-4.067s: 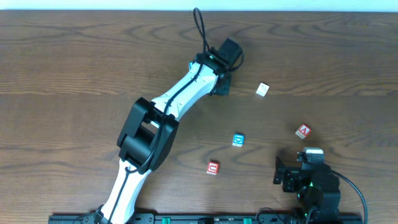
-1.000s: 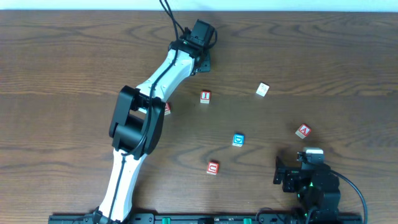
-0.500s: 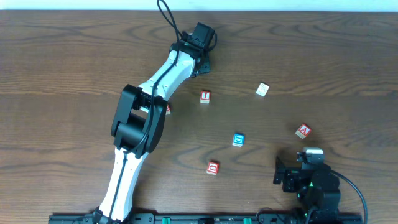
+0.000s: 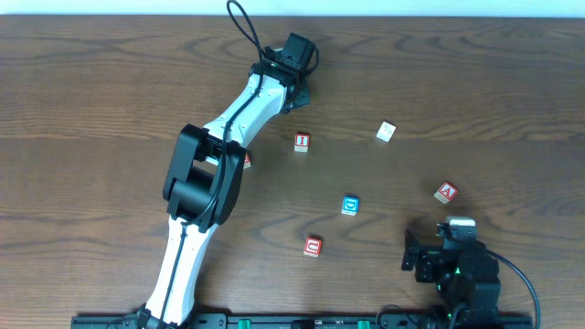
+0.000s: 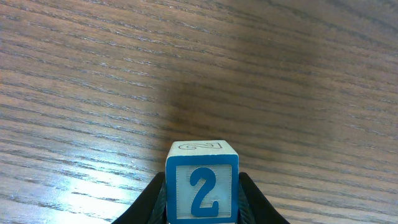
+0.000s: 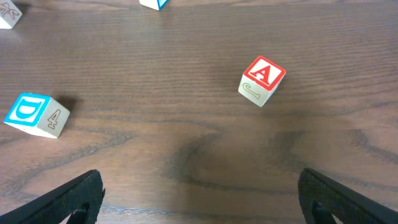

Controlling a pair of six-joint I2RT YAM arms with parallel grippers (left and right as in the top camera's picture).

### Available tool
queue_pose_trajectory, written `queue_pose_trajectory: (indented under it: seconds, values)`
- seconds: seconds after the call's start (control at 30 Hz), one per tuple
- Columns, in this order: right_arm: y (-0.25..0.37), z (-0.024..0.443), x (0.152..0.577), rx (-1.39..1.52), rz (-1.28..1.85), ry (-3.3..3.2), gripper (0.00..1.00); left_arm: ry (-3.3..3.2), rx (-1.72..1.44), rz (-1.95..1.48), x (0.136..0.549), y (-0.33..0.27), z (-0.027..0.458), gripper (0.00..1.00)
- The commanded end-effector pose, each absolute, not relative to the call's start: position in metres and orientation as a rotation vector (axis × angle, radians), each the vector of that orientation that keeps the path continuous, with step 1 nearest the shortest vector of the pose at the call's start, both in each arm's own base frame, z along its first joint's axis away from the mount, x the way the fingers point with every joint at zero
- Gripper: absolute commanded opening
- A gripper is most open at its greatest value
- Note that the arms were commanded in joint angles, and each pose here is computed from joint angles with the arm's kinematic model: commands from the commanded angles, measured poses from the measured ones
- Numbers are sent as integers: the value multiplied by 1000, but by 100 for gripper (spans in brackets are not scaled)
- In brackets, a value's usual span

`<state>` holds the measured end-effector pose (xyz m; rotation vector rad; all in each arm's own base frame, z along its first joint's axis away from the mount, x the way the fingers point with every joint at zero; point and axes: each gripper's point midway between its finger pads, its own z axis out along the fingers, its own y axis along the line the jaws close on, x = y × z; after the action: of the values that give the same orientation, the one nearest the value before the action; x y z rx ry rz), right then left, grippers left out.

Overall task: Spell out Ai2
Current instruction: 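Grasp the blue 2 block with the left gripper, then place the blue 2 block right beside the red I block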

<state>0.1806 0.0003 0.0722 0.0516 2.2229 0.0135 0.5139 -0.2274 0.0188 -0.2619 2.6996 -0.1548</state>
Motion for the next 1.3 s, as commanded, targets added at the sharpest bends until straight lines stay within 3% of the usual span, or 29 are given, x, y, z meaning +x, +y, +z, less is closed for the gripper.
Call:
queue_pose_trajectory:
  seconds: [0.0, 0.27, 0.6, 0.93, 1.27]
  values:
    - [0, 68, 180, 44, 7, 2233, 99, 2709, -277, -142, 515, -224, 14, 7]
    - [0, 68, 180, 44, 7, 2233, 99, 2714, -40, -174, 501, -237, 72, 5]
    - [0, 68, 180, 44, 7, 2233, 99, 2761, 228, -279, 443, -259, 138, 6]
    - [0, 68, 180, 44, 7, 2233, 99, 2841, 354, -265, 390, -303, 92, 6]
    - [0, 68, 180, 44, 7, 2233, 99, 2820, 332, -191, 397, -297, 68, 6]
